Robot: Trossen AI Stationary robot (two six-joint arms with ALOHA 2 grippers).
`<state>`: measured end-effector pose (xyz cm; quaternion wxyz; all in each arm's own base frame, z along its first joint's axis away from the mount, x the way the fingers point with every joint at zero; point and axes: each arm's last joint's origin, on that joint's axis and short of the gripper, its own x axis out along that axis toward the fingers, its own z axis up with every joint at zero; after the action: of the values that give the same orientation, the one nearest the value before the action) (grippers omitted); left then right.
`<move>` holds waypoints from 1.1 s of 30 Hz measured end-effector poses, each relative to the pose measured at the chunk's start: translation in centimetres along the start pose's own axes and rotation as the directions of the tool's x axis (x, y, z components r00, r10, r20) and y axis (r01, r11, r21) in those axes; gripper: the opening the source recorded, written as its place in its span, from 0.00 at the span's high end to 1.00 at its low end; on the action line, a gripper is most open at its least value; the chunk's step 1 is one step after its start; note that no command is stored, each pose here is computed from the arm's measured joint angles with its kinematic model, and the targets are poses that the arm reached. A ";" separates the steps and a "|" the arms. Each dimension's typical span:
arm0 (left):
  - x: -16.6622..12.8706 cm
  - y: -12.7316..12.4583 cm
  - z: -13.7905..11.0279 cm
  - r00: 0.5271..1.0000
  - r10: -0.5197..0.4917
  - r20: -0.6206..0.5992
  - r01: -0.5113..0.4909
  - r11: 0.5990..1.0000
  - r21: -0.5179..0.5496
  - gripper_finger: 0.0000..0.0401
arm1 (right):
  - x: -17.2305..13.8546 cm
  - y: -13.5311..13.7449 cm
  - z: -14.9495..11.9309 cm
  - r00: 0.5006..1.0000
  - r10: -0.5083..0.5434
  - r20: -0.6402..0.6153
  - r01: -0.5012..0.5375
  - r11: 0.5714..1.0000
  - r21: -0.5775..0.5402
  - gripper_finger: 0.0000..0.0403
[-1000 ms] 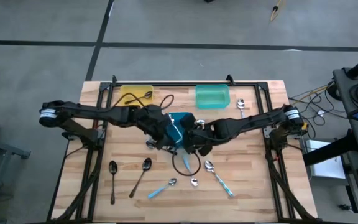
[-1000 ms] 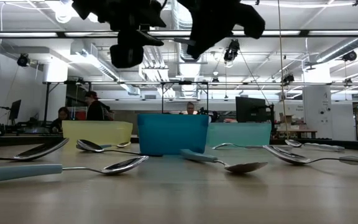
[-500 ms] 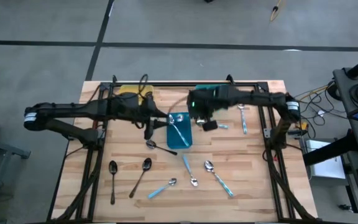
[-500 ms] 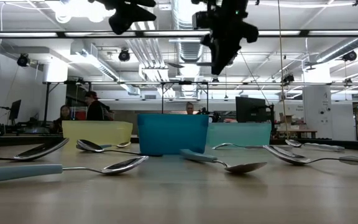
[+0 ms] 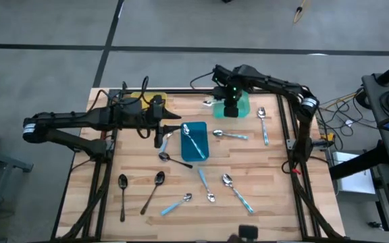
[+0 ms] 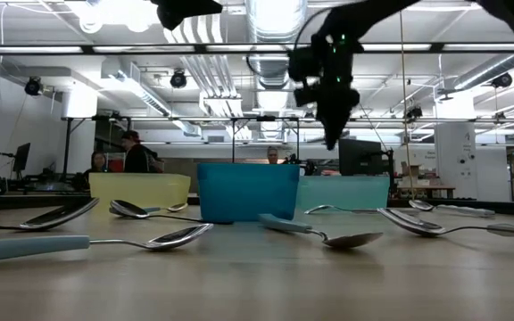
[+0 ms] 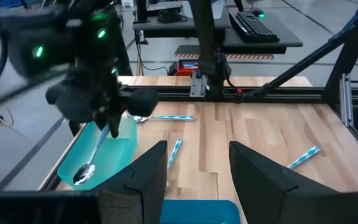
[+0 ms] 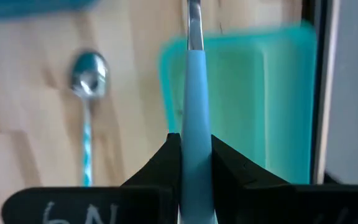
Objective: Sort silverware by color (type)
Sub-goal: Put the light blue spoon into the light blue bin
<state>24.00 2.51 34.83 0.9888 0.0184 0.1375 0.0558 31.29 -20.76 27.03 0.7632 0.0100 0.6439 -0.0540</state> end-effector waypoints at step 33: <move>0.0 0.0 -0.2 1.000 -0.001 -0.023 0.001 1.000 -0.002 0.62 | 3.6 -5.0 -7.4 0.958 -0.007 0.288 0.010 1.000 -0.010 0.89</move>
<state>23.90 2.50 34.63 0.9872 0.0166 0.1487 0.0556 24.16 -25.36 22.52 0.8485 -0.0049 0.5263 -0.0546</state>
